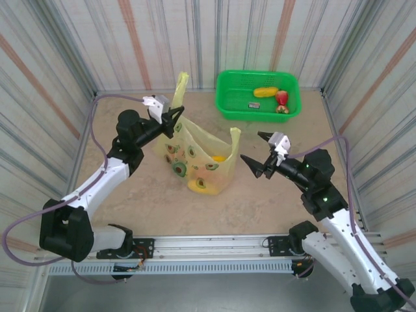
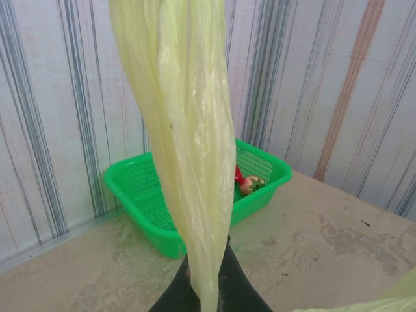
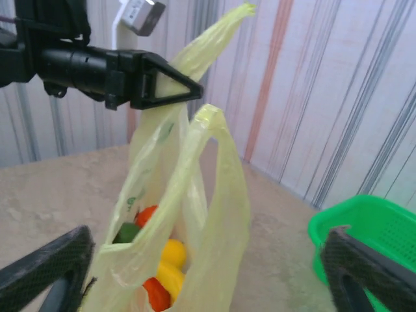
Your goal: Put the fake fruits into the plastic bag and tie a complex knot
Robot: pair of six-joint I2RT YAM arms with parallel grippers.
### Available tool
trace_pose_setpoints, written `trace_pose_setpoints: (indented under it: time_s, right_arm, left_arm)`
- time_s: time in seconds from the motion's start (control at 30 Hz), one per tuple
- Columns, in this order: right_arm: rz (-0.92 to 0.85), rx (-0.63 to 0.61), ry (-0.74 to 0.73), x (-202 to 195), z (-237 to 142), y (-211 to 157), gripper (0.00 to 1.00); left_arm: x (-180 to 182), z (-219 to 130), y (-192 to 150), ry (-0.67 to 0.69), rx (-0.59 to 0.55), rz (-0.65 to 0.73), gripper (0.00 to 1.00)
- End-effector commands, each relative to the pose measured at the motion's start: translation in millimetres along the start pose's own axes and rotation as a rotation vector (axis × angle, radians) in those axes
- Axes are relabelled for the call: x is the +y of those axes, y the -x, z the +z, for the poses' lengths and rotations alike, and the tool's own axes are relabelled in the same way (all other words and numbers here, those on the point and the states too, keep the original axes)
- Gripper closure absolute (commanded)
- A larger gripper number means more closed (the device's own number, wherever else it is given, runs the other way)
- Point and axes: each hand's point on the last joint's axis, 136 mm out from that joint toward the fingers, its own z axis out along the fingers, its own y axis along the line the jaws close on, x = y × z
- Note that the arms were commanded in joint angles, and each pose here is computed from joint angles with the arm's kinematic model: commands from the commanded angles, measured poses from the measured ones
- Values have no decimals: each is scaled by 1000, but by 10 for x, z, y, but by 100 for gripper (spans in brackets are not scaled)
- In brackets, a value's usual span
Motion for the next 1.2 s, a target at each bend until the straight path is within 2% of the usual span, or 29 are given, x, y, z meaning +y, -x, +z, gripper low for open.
trace_pose_setpoints:
  time_s: [0.0,0.13,0.3,0.47,0.63,0.9,1.17]
  right_arm:
    - [45,-79,126,85,78,131,1]
    - [149,-104,263,179,232,244,1]
    - [239,-118,347,188,416,282,1]
    - [255,-88,318,40,609,146,1]
    - [340,-74,388,64,744,1,0]
    - [382,-47,418,283,863,-308,5]
    - [390,-44,413,370,796,-389,16]
  left_arm:
    - [-79,-4,68,-57,-38,6,100]
    - [-107,-11,76,-71,-41,7,100]
    - [-153,-1,81,-101,-40,2,100]
    - [-155,0,65,-105,-36,1,100]
    - [-186,-2,78,-123,-38,4,100]
    - [-189,-5,81,-127,-38,5,100]
    - [-189,-3,77,-130,-35,5,100]
